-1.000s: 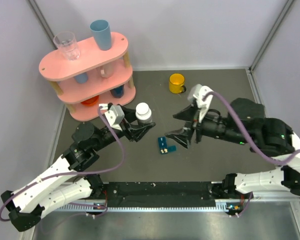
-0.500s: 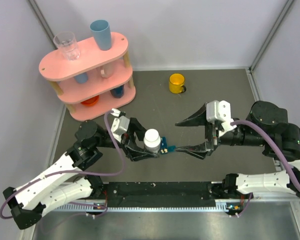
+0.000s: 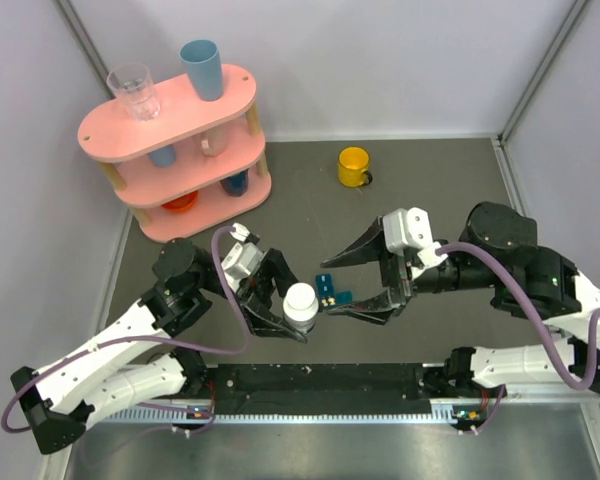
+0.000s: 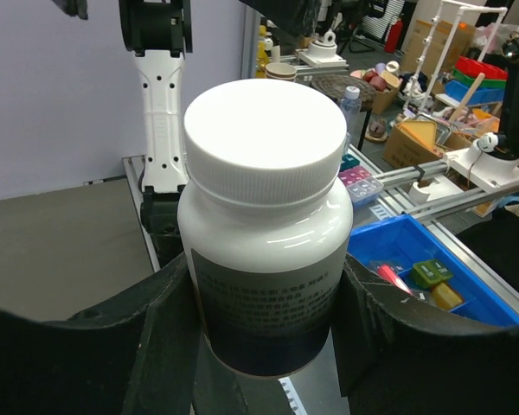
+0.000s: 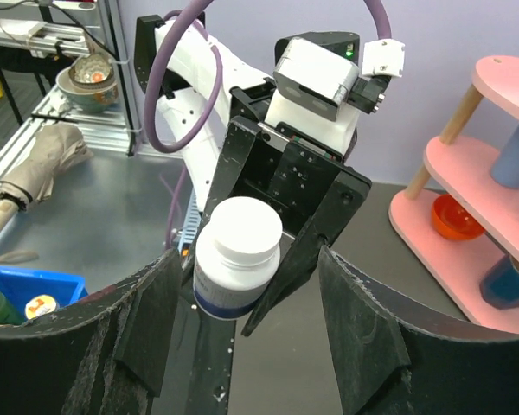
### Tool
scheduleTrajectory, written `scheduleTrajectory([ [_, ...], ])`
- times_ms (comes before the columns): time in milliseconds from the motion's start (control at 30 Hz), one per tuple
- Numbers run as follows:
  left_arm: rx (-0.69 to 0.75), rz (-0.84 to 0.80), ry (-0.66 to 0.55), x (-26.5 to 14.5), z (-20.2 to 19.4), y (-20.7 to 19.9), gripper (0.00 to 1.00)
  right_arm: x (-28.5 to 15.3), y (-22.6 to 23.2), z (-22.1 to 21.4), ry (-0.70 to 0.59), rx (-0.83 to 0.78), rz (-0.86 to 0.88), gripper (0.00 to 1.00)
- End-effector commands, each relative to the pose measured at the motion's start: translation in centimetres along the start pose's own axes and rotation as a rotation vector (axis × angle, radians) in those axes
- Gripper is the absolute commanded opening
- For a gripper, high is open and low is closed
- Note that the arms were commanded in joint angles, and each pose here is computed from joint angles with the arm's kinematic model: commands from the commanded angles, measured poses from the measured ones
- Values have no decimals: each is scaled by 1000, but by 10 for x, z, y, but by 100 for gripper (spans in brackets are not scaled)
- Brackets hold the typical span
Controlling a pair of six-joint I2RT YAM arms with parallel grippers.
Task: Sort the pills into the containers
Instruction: Screw the lid of the pill bottle onto the pill bottle.
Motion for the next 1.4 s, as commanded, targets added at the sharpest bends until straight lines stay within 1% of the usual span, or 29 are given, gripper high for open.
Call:
scheduleTrajectory([
  [0,79,-72,-7,2,16,-11,0,16,0,13,-94,19,38,63],
  [267,82,-81,-5,3,15,-12,0,31,2,16,-143,62,92,62],
  [567,86,-91,-3,3,15,-14,0,43,6,9,-125,100,146,57],
  [1367,90,-99,0,3,14,-14,0,55,3,-11,-63,122,113,55],
])
Point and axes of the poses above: each gripper's point midway between its finger pads, its own x axis out along the fingers, its own y axis along the line the jaws close on, z = x × y, the point moved 8 cm from there along -x, back along the fingers, and after that the axes turned 8 degrees about -x, right-handed, at the moved point
